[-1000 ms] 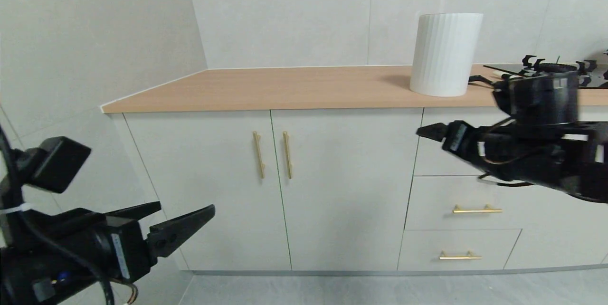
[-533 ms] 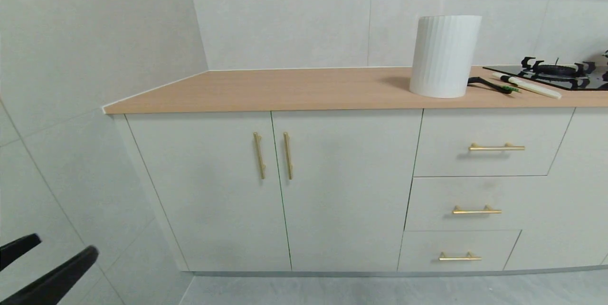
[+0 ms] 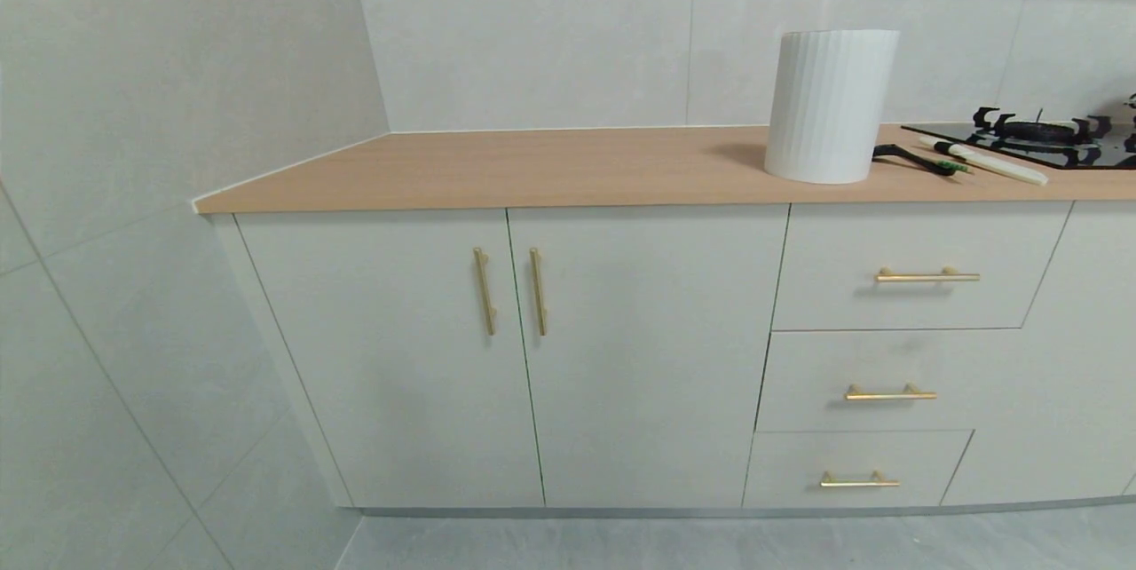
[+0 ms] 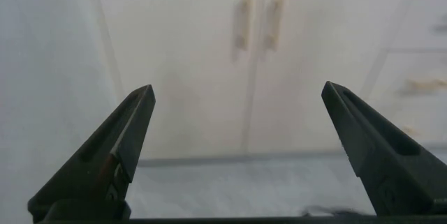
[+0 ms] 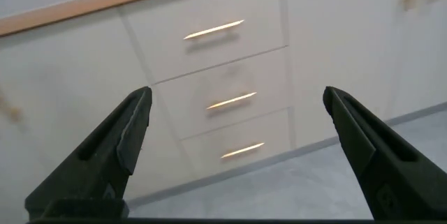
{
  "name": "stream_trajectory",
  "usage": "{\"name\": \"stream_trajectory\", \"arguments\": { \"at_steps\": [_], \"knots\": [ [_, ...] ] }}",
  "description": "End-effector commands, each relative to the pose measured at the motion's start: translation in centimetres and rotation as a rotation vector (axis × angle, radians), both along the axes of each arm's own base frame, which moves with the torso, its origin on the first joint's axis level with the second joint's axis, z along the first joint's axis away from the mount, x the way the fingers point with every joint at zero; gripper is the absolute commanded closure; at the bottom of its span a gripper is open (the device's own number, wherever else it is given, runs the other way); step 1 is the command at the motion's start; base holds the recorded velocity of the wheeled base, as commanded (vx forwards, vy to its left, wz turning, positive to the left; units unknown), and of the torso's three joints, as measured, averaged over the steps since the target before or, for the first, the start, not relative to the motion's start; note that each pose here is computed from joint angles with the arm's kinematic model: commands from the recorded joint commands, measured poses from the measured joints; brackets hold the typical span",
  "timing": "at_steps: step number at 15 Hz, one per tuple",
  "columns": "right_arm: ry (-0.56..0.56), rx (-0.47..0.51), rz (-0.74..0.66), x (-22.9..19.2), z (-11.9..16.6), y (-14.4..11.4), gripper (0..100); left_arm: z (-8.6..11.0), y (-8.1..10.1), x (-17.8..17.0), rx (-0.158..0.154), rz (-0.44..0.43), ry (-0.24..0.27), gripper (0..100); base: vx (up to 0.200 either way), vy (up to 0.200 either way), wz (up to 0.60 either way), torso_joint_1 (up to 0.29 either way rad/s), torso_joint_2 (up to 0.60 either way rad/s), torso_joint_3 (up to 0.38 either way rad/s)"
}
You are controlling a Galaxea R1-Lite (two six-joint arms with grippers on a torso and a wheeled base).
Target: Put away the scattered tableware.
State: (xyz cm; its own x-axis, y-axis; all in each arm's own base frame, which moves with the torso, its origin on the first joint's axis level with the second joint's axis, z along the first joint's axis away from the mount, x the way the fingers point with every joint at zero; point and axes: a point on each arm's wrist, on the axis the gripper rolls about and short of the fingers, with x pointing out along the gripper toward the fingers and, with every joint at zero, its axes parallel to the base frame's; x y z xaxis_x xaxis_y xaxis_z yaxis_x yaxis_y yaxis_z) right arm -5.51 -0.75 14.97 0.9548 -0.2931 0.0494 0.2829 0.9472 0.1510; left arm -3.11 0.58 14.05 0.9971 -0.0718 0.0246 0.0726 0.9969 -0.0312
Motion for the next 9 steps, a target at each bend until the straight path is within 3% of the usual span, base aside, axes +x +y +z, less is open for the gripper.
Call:
{"name": "stream_trajectory", "arguments": {
  "at_steps": [1,2,3,5,8,9],
  "knots": [
    [-0.041,0.002,-0.052,-0.7,-0.9,0.0,0,-1.1,-0.3,-0.5,0.07,0.102,-0.066,0,0.0,0.0,0.0,0.0,0.0,0.0],
    [-0.018,0.002,-0.068,-0.4,-1.4,0.0,0,-2.6,-0.5,-0.7,0.139,0.088,-0.09,0,0.0,0.0,0.0,0.0,0.0,0.0],
    [0.016,-0.002,-0.066,0.2,-2.3,0.0,0,-3.8,-0.6,-0.1,0.149,0.077,-0.061,0,0.0,0.0,0.0,0.0,0.0,0.0],
    [0.043,-0.015,-0.033,1.4,-4.1,0.0,0,-5.7,-0.6,0.8,0.146,0.073,-0.059,0,0.0,0.0,0.0,0.0,0.0,0.0],
    [-0.048,-0.077,0.109,3.1,-6.2,0.4,0,-6.1,-0.8,0.8,0.097,-0.009,-0.024,0,0.0,0.0,0.0,0.0,0.0,0.0],
    [-0.008,-0.095,0.178,3.2,-6.6,0.5,0,-6.1,-0.8,0.8,0.102,-0.047,-0.026,0,0.0,0.0,0.0,0.0,0.0,0.0]
  ]
}}
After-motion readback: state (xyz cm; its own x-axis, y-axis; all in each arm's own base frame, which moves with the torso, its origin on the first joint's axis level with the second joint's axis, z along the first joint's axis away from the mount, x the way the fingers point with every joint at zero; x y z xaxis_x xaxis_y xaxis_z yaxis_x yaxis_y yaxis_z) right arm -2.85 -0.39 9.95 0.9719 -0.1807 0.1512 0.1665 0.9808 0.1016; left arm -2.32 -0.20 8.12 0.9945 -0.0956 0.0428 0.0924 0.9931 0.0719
